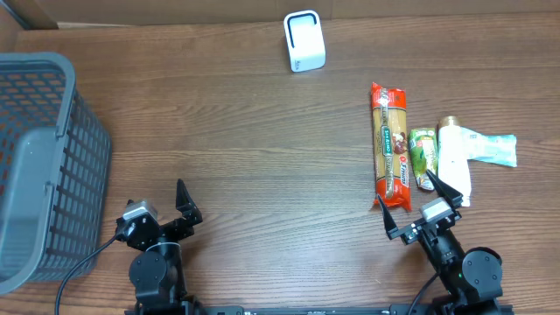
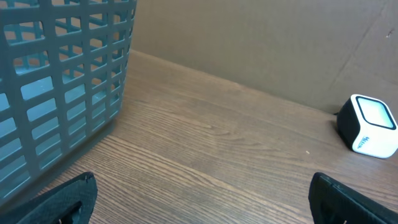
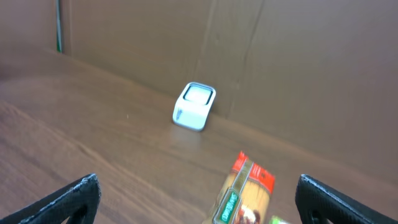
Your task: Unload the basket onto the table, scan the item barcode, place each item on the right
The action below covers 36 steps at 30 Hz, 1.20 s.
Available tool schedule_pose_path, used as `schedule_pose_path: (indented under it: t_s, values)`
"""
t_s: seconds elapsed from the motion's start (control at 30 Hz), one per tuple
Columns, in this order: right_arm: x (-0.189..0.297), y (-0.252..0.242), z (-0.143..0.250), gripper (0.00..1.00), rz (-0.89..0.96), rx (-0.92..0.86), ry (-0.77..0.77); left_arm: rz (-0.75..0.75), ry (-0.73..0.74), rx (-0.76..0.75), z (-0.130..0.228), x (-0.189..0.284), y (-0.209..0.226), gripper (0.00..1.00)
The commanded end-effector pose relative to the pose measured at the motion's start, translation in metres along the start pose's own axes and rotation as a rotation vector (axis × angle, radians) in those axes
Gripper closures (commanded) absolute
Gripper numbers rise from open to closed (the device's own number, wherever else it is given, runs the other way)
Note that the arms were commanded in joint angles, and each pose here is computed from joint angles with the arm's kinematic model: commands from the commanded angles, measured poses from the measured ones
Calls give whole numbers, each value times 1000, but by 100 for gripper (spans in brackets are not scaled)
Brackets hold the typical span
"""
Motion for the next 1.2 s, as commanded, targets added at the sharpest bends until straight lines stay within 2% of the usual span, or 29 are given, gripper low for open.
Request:
schedule_pose_path:
  t_s: [0.0, 0.1, 1.17]
  values:
    - [1, 2, 5, 0, -1, -32, 7, -6, -11, -16, -2, 1, 1, 0]
    - [1, 2, 4, 0, -1, -90, 5, -6, -11, -16, -2, 1, 1, 0]
    - [1, 2, 4, 0, 0, -90, 5, -5, -11, -16, -2, 1, 1, 1]
Point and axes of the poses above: each gripper's point midway between its finger pads, its own x axis back along the fingers, its own y axis along the line the jaws close on, z = x × y, the point moved 1 cm from there along x, back along the fingers, and after that the axes turned 1 degree about x, right-handed, at the moved point
